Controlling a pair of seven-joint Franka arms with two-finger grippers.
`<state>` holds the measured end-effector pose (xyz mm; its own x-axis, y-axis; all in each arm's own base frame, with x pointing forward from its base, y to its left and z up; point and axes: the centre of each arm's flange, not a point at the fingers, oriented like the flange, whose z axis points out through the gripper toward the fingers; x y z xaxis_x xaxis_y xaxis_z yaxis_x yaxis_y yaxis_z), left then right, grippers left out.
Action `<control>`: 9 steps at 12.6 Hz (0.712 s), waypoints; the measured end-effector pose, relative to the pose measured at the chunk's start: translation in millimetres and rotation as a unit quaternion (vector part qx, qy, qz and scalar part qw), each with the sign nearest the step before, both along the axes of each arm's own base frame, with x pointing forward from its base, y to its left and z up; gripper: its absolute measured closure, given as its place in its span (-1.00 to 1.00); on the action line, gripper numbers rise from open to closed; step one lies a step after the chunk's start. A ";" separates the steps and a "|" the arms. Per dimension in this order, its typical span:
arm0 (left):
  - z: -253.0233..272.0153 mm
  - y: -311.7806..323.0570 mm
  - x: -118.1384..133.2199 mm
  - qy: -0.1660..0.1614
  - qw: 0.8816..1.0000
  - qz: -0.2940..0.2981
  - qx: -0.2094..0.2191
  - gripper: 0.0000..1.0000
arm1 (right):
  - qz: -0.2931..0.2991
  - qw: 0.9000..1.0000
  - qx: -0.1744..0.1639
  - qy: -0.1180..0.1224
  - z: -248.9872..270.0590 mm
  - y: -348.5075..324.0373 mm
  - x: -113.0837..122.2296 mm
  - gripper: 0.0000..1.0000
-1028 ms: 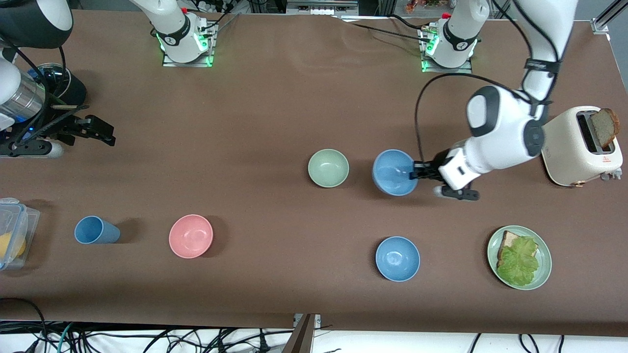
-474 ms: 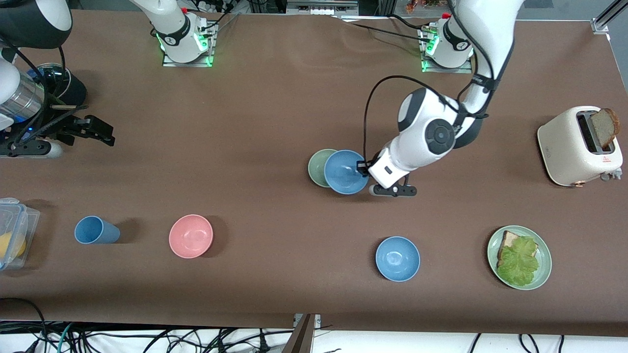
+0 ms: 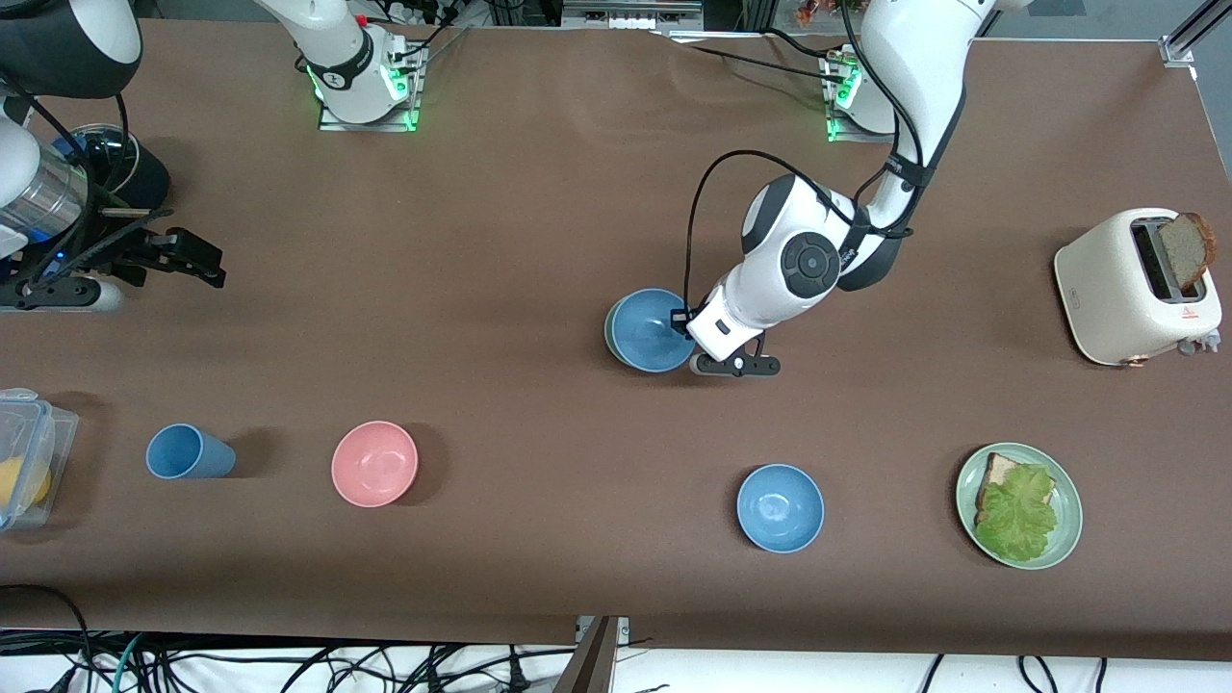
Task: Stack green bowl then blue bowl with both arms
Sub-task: 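Carry the blue bowl with the left gripper onto the green bowl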
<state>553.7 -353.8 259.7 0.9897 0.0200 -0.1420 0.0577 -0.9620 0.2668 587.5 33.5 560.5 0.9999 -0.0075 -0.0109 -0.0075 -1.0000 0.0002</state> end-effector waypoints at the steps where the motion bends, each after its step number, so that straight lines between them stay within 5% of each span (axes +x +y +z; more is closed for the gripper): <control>1: -2.7 -1.7 -3.4 0.003 1.000 -0.003 0.002 0.90 | 0.000 1.000 0.000 0.000 -0.1 -0.1 0.1 -0.98; 9: -14.0 -13.7 -20.6 0.010 1.000 -0.006 0.010 0.83 | -0.001 1.000 0.000 0.000 -0.2 -0.8 0.1 -0.99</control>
